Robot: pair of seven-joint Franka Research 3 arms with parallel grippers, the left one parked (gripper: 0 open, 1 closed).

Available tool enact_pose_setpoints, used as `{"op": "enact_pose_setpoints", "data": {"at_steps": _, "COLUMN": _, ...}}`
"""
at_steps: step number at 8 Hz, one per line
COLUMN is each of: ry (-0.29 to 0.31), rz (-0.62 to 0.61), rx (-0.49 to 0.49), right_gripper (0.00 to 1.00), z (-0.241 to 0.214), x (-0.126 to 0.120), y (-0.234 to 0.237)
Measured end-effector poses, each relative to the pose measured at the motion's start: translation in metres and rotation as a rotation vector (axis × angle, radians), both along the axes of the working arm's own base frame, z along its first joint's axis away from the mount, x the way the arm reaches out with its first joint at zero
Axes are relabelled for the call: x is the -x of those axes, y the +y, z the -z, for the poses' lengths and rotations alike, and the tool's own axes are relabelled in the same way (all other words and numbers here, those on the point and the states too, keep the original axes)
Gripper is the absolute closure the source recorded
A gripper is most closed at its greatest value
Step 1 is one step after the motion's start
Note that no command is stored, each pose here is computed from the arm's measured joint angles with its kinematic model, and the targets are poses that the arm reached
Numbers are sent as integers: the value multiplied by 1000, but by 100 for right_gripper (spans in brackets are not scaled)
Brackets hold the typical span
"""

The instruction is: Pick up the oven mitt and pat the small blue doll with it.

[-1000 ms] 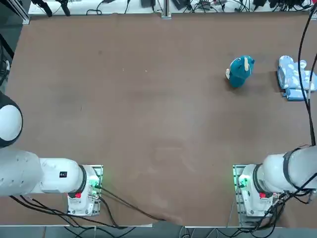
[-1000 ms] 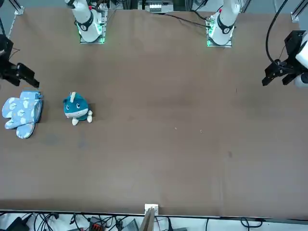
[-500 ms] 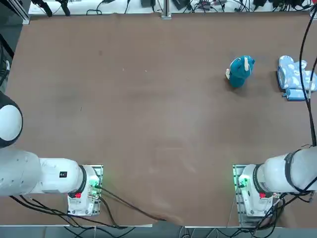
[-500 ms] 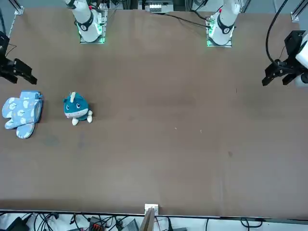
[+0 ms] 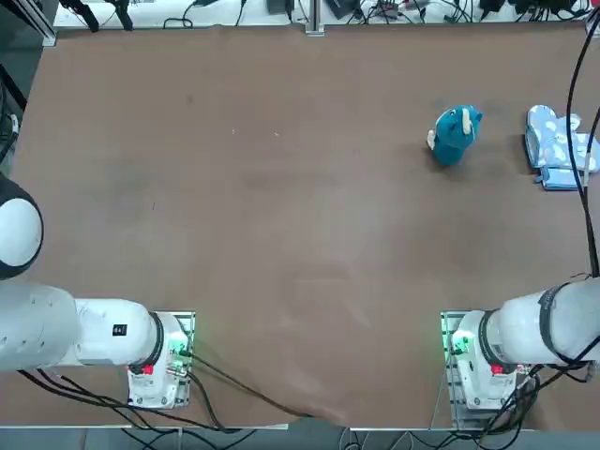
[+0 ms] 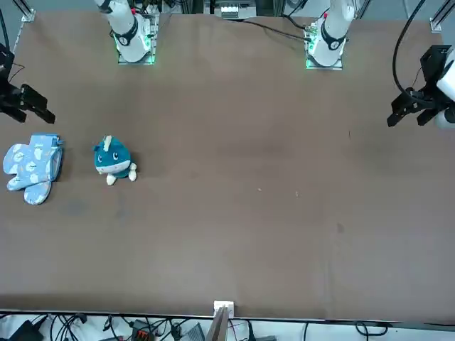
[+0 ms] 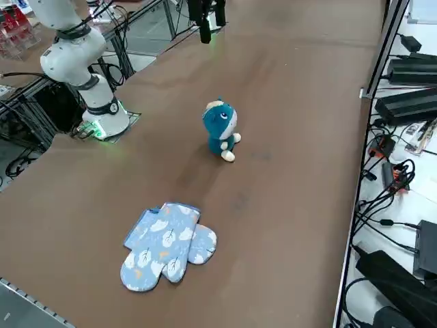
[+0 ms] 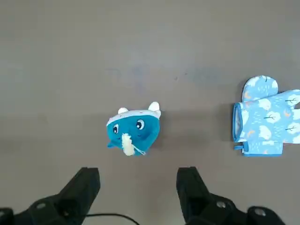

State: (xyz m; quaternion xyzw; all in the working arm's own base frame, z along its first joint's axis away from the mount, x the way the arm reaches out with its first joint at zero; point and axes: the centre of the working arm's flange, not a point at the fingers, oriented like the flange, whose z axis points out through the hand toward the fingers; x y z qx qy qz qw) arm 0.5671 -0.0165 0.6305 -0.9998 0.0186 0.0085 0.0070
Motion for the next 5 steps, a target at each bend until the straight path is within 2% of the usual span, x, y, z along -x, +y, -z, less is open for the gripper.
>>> {"op": "enact_pose_setpoints", "data": {"at_steps": 5, "ry": 8, "rz": -1, "rx": 0, "right_gripper": 0, "z": -1, "x": 2, "y": -4}}
